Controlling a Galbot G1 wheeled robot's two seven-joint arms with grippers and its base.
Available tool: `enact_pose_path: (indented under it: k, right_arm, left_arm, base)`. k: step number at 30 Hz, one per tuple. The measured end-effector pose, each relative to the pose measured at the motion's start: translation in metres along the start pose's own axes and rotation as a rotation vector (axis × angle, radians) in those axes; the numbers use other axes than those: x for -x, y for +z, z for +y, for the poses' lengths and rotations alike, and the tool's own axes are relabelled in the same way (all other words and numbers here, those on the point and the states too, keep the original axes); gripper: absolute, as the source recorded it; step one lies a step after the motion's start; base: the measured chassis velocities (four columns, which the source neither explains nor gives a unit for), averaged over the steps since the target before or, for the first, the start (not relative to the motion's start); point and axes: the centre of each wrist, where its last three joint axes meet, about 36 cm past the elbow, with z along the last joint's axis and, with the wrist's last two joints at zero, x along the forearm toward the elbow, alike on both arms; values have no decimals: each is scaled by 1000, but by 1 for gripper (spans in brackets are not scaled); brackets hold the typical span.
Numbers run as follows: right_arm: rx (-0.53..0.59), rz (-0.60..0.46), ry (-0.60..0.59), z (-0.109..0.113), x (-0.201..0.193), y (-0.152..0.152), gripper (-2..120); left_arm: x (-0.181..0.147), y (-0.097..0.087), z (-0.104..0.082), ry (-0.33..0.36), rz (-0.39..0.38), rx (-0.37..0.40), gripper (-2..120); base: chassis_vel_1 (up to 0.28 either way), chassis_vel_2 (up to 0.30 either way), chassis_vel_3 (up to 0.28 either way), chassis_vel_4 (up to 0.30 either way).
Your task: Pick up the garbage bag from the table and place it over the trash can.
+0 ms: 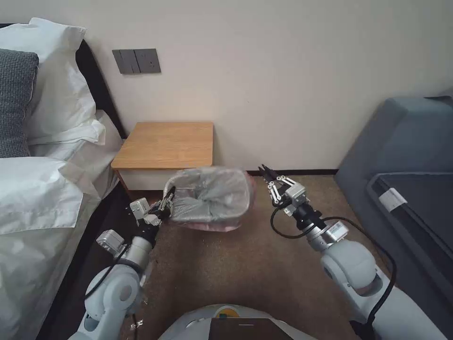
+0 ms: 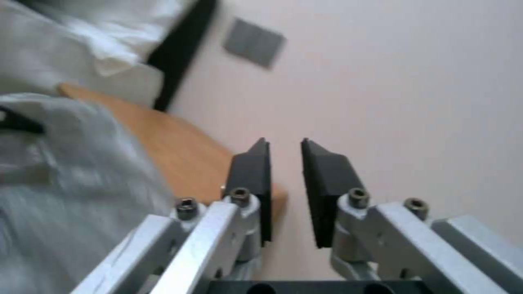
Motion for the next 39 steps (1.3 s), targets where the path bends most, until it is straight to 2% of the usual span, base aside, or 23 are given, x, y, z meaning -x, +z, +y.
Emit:
enact_pose_path:
  k: [1,3,4,5,6,7,9,10,11,12,13,15,16,17,22,25,32,38,39]
  right_arm:
    - [-31,-20,-28,-1,3,-8,22]
    - [-42,-28,-41,-1,4,-11,24]
    - [-67,-41,-105,-2,12,-31,32]
    - [-60,-36,-141,0,16,-38,37]
    - [-60,-36,-141,0,16,-38,37]
    - [-42,-25,-167,2,21,-42,41]
    - [-13,-7,-193,3,28,-46,39]
    - [20,17,-216,5,34,-48,31]
    - [20,17,-216,5,34,-48,31]
    - [99,81,-250,11,48,-49,25]
    - [99,81,-250,11,48,-49,25]
    - [228,212,-306,26,73,-47,16]
    - [244,229,-312,28,77,-48,13]
    - [308,313,-344,34,96,-53,4]
    - [346,392,-383,40,115,-50,0]
    - [390,464,-444,53,132,-45,0]
    - [366,523,-509,68,157,-37,0]
    - [312,550,-547,76,176,-30,0]
    - [275,556,-560,80,185,-26,0]
  left_arm:
    - [0,-1,-1,-6,-8,49,9]
    - [0,-1,-1,-9,-13,71,9]
    - [0,-2,-3,-25,-31,181,9]
    - [-1,-1,-4,-34,-40,237,9]
    - [-1,-1,-4,-34,-40,237,9]
    - [-1,0,-5,-40,-44,274,9]
    - [-2,0,-6,-45,-47,304,9]
    - [-3,0,-8,-48,-48,322,9]
    - [-3,0,-8,-48,-48,322,9]
    - [-4,-1,-11,-49,-54,340,9]
    - [-4,-1,-11,-49,-54,340,9]
    - [-5,-3,-13,-53,-62,364,9]
    - [-5,-3,-13,-54,-62,368,9]
    - [-5,-3,-13,-60,-64,376,9]
    - [-6,-3,-13,-67,-65,375,9]
    - [-7,-3,-13,-69,-61,369,9]
    - [-7,-3,-15,-69,-60,365,9]
    - [-9,-2,-16,-69,-58,387,9]
    - [-10,-2,-16,-69,-57,405,9]
  base:
    - [0,0,0,0]
    - [0,0,0,0]
    - [0,0,0,0]
    - [0,0,0,0]
    - [0,0,0,0]
    - [0,0,0,0]
    - [0,0,0,0]
    - [0,0,0,0]
    - [0,0,0,0]
    - [0,0,0,0]
    - [0,0,0,0]
    - [0,0,0,0]
    - [0,0,0,0]
    - [0,0,0,0]
    - [0,0,0,0]
    - [0,0,0,0]
    - [0,0,0,0]
    - [0,0,0,0]
    - [0,0,0,0]
